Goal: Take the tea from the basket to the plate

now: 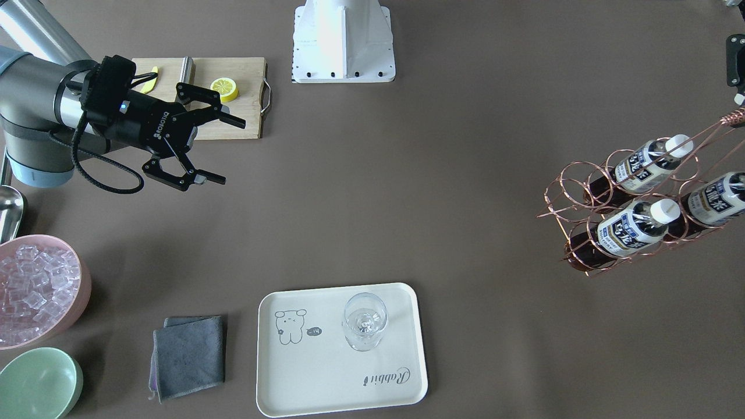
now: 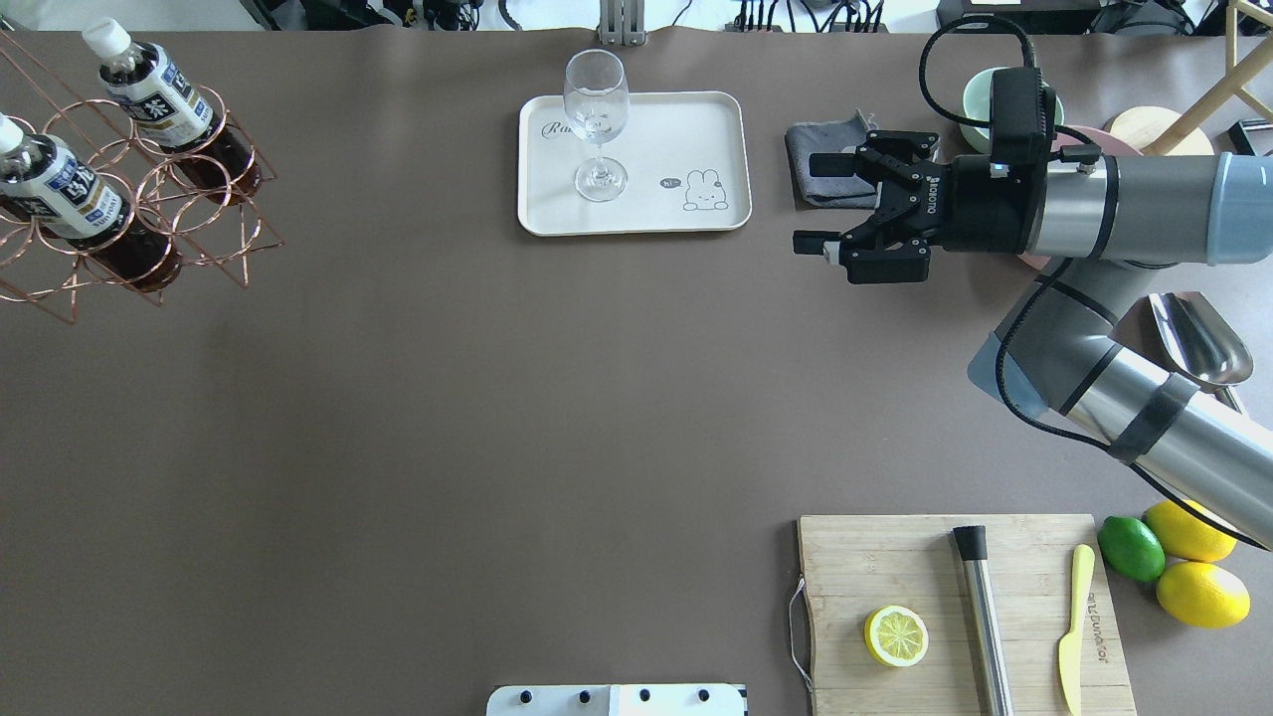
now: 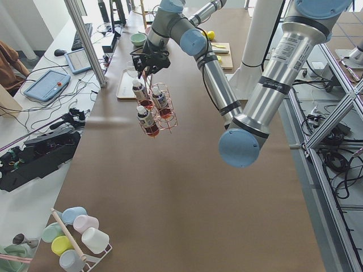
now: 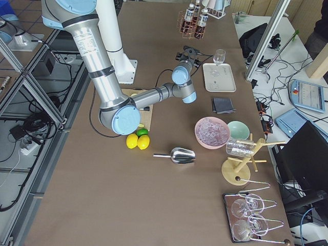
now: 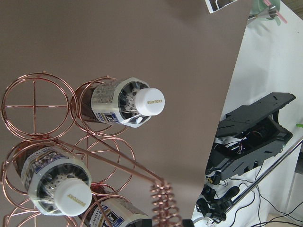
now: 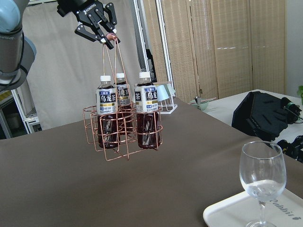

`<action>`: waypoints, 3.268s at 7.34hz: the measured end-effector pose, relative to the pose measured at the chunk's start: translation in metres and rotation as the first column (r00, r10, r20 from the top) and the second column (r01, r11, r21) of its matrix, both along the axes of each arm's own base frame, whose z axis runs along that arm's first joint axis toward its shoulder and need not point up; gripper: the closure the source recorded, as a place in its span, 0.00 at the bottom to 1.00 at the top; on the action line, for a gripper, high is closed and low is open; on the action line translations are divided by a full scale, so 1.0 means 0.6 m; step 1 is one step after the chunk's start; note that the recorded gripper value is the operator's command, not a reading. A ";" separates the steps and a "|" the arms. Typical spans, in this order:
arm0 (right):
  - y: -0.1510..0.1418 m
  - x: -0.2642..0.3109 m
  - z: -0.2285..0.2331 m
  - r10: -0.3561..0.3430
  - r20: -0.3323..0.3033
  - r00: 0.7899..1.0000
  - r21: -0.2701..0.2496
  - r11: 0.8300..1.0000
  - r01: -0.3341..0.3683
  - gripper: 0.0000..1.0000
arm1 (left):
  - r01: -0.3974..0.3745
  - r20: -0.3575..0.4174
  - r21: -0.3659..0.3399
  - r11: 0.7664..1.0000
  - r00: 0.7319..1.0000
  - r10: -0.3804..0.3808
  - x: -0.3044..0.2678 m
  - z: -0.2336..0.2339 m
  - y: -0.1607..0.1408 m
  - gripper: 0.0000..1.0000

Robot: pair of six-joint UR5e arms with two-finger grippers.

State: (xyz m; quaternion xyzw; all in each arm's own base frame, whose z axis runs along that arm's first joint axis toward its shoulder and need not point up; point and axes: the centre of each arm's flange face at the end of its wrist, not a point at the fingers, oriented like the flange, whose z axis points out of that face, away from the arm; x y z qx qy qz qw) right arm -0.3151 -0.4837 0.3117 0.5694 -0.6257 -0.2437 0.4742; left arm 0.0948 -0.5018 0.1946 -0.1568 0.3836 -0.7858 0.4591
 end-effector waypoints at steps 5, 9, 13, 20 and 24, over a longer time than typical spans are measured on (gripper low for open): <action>0.005 0.005 0.014 0.001 -0.005 1.000 0.000 1.000 -0.001 0.00 | -0.200 -0.021 0.041 0.979 0.979 0.201 0.276 -0.193 0.077 1.00; 0.017 0.017 0.037 0.003 0.011 1.000 0.016 1.000 -0.003 0.00 | -0.213 -0.042 0.057 0.975 0.975 0.216 0.455 -0.300 0.142 1.00; 0.022 0.032 0.054 0.012 0.021 1.000 0.019 1.000 -0.012 0.00 | -0.220 -0.027 0.076 0.972 0.974 0.223 0.553 -0.345 0.192 1.00; 0.020 0.026 0.054 0.010 0.018 1.000 0.014 1.000 -0.010 0.00 | -0.212 0.013 0.098 0.972 0.977 0.212 0.613 -0.337 0.213 1.00; 0.038 -0.010 0.035 -0.030 0.027 0.999 0.025 0.999 0.029 0.00 | -0.205 0.015 0.117 0.972 0.979 0.205 0.616 -0.344 0.217 1.00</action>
